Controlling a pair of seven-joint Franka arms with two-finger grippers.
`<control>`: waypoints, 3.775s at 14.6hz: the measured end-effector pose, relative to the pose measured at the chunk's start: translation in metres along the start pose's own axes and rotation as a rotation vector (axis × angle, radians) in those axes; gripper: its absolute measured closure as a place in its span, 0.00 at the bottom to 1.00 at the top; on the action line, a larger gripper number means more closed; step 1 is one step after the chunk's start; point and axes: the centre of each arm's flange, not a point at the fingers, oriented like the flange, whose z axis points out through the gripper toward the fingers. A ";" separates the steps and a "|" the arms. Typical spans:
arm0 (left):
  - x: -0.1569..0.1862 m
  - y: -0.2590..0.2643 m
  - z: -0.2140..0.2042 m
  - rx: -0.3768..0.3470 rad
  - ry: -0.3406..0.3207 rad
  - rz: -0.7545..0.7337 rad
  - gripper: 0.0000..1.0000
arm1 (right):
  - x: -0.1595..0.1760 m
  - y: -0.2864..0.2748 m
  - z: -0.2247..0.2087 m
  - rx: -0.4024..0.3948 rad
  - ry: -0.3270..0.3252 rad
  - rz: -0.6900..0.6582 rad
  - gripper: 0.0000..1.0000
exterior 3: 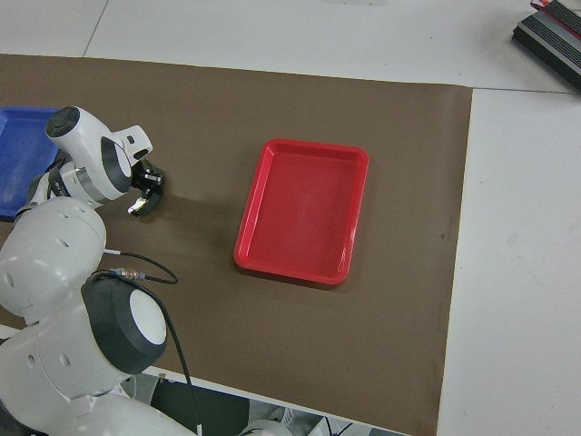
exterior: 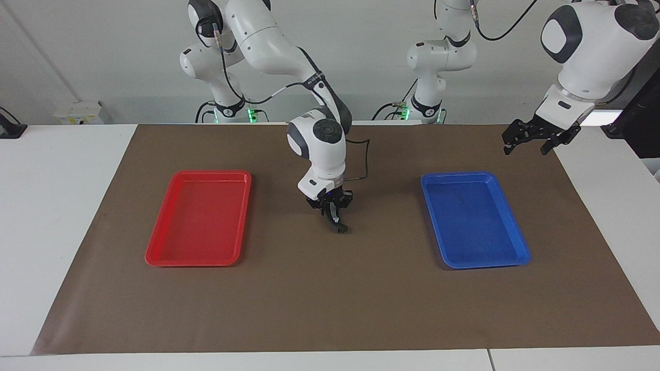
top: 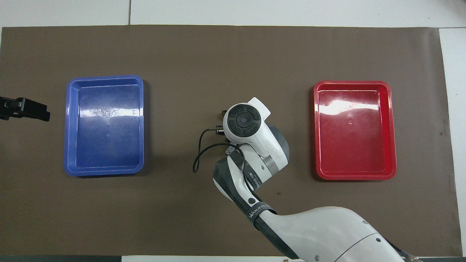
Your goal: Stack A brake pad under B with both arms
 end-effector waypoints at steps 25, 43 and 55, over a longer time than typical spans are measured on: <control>0.000 0.000 0.000 0.000 0.000 -0.001 0.00 | 0.036 0.402 -0.257 -0.030 -0.083 0.101 0.00; 0.000 -0.001 0.000 0.000 0.000 -0.001 0.00 | 0.034 0.373 -0.340 -0.065 -0.091 0.033 0.00; 0.000 -0.001 0.000 0.000 0.000 -0.001 0.00 | 0.030 0.377 -0.335 -0.064 -0.103 0.039 0.00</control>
